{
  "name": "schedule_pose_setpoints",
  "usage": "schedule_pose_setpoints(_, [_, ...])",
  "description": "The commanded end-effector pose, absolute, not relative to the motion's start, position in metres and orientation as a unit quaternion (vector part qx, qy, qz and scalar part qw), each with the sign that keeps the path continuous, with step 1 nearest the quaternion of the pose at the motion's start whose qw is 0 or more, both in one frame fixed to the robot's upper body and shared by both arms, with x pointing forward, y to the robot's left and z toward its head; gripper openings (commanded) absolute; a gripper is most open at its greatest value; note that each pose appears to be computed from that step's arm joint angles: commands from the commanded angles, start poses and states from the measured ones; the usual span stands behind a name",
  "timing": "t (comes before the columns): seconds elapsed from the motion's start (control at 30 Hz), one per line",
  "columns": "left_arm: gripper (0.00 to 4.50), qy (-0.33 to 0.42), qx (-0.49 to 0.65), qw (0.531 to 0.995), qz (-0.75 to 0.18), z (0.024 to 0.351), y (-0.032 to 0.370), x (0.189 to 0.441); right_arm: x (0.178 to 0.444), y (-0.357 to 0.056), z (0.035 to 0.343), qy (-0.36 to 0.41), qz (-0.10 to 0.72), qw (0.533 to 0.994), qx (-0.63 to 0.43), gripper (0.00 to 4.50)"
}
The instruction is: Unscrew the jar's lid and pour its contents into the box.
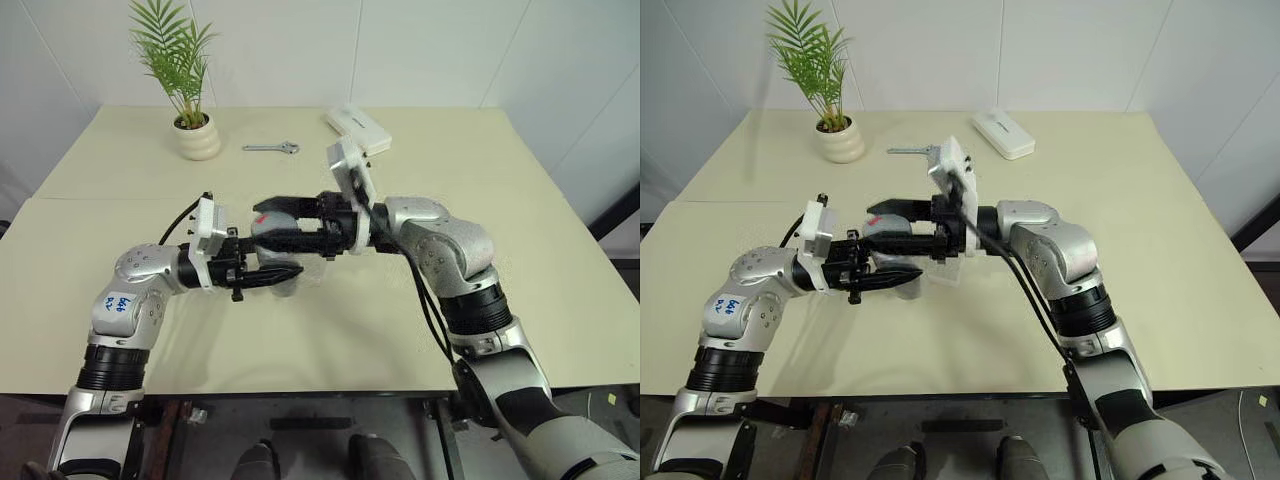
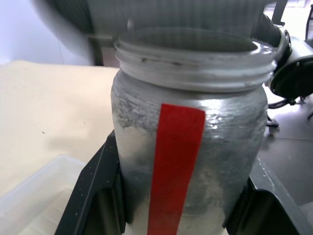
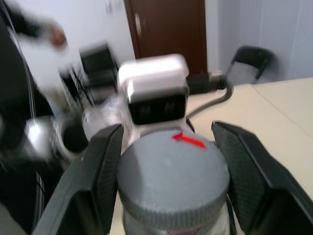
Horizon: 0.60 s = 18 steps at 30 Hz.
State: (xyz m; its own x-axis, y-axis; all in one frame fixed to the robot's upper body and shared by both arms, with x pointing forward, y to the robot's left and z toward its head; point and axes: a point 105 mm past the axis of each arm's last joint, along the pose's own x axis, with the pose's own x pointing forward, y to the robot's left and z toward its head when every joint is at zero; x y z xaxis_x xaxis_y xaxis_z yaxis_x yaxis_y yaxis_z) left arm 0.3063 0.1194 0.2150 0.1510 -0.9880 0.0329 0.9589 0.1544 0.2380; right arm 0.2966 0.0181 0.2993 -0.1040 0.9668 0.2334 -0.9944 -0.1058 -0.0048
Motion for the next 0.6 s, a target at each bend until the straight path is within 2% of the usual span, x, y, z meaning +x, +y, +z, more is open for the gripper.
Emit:
schedule_pose_setpoints(0.03, [1.93,-0.098,0.094,0.748,-0.649,0.219,0.120,0.301,0.284,0.004,0.340,-0.115,0.744,0.635,0.171,2.56])
schedule_pose_setpoints(0.07, [1.93,-0.098,0.094,0.748,-0.649,0.219,0.120,0.301,0.284,0.002,0.344,-0.115,0.742,0.633,0.186,2.56])
schedule_pose_setpoints(0.13, [1.93,-0.098,0.094,0.750,-0.647,0.218,0.121,0.301,0.291,-0.008,0.343,-0.126,0.719,0.663,0.166,2.56])
schedule_pose_setpoints(0.2, [1.93,-0.096,0.093,0.754,-0.644,0.218,0.123,0.300,0.307,-0.025,0.331,-0.136,0.670,0.722,0.105,2.56])
schedule_pose_setpoints(0.27, [1.93,-0.096,0.093,0.758,-0.638,0.218,0.127,0.301,0.337,-0.053,0.307,-0.134,0.585,0.800,0.024,2.56])
schedule_pose_setpoints(0.3, [1.93,-0.096,0.094,0.760,-0.636,0.218,0.128,0.301,0.346,-0.062,0.298,-0.131,0.557,0.820,0.001,2.56])
schedule_pose_setpoints(0.37, [1.93,-0.097,0.093,0.766,-0.628,0.219,0.132,0.302,0.368,-0.093,0.264,-0.104,0.482,0.863,-0.110,2.56])
schedule_pose_setpoints(0.43, [1.93,-0.098,0.093,0.771,-0.623,0.219,0.135,0.304,0.379,-0.119,0.237,-0.083,0.434,0.877,-0.188,2.56])
schedule_pose_setpoints(0.5, [1.93,-0.096,0.086,0.774,-0.619,0.220,0.138,0.304,0.387,-0.141,0.231,-0.092,0.389,0.910,-0.109,2.56])
schedule_pose_setpoints(0.6, [1.93,-0.094,0.086,0.774,-0.620,0.220,0.138,0.306,0.390,-0.159,0.213,-0.101,0.356,0.928,-0.045,2.56])
